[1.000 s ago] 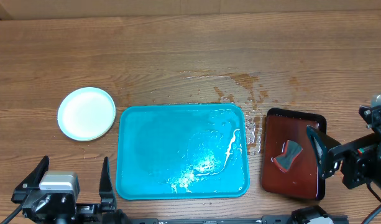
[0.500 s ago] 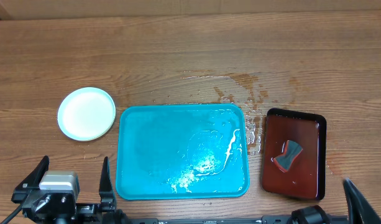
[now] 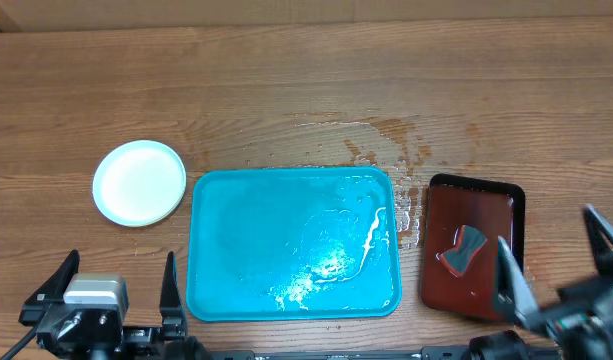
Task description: Clean dirty plates on tray and stack at the side
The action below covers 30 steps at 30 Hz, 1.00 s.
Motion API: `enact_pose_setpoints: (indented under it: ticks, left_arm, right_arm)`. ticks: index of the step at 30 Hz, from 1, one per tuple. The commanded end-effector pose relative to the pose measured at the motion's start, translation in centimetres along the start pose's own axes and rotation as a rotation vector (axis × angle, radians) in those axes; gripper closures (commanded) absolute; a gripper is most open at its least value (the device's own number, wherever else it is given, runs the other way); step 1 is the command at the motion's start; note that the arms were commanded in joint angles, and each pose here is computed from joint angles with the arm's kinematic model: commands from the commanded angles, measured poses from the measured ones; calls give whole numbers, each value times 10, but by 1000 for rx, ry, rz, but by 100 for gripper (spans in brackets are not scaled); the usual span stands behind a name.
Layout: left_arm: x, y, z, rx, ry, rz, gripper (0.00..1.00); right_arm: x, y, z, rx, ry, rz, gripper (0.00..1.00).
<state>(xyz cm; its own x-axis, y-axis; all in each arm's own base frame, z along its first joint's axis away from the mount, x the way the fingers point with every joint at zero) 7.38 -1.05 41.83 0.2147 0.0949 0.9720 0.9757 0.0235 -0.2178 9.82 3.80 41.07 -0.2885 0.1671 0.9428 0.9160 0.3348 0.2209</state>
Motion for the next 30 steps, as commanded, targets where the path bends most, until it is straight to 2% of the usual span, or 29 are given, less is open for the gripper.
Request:
enact_pose_setpoints:
  ticks: [1,12,19,30]
  left_arm:
    - [0,-1,0,3,13,-4,0]
    - [0,-1,0,3,13,-4,0]
    - [0,-1,0,3,13,-4,0]
    - [0,-1,0,3,13,-4,0]
  right_arm:
    - [-31,13,10,31,-1,-43,0]
    - [-102,41,25,31,94,-197,0]
    - [-112,31,29,22,91,-259,0]
    - [-132,33,19,-45,76,-179,0]
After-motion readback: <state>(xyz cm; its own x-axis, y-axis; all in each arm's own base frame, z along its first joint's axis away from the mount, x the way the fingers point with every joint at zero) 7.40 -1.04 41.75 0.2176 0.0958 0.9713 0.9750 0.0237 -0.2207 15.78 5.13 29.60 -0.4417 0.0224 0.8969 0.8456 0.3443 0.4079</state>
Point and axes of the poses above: each gripper's point midway between its finger pads, its own y axis out along the fingers, its own z axis along the line the jaws close on, x = y × z, the point moved 5 cm from there along -y, back along the fingers, and after that the axes turned 11 degrees about -y, right-handed, at the moved point
